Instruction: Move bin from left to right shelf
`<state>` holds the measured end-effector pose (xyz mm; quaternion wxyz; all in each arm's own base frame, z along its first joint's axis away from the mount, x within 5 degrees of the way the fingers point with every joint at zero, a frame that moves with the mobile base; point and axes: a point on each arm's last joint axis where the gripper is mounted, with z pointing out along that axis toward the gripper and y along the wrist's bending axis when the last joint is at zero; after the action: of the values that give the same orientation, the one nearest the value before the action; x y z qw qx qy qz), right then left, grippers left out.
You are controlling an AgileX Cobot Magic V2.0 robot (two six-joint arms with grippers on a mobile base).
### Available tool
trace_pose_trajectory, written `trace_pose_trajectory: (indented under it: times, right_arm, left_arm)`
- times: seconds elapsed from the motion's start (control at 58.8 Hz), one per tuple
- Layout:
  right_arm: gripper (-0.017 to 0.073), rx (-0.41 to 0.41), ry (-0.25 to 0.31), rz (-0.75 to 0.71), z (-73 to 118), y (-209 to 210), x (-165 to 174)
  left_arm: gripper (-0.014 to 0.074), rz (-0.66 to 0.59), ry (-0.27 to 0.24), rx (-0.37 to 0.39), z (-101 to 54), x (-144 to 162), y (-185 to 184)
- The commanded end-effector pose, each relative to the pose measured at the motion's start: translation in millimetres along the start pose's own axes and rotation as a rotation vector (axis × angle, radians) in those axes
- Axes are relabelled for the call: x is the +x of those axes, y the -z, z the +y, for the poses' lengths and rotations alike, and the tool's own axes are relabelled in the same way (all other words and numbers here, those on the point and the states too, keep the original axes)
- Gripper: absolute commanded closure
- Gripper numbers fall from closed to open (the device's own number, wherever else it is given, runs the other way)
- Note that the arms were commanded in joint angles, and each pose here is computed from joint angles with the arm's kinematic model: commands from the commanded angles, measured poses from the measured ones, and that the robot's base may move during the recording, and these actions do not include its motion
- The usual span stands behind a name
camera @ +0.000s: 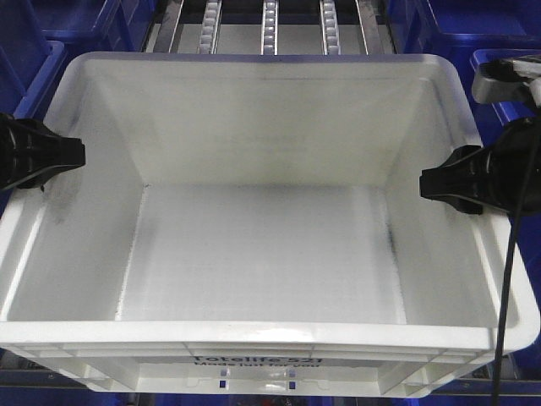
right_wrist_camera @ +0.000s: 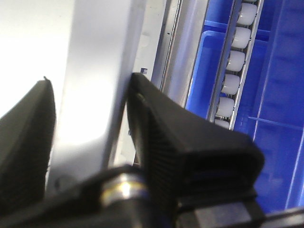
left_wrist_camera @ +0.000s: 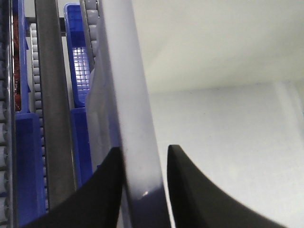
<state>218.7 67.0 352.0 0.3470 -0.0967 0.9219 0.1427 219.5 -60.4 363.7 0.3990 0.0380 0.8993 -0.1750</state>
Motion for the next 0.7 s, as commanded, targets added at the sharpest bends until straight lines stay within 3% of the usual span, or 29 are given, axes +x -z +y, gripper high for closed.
trace_pose_trajectory:
  times: [0.0,0.68]
  right_arm:
    - [0.0564,-0.009,0.007,-0.165,3.7,18.3,-17.2]
    - [0.0564,-0.011,0.009,-0.126,3.9,17.8,-13.7]
  left_arm:
    - [0.0601,-0.172,0.000,0.067,-12.2,-18.1,22.3]
    - [0.0601,-0.147,0.000,0.069,-12.4,-15.8,21.9]
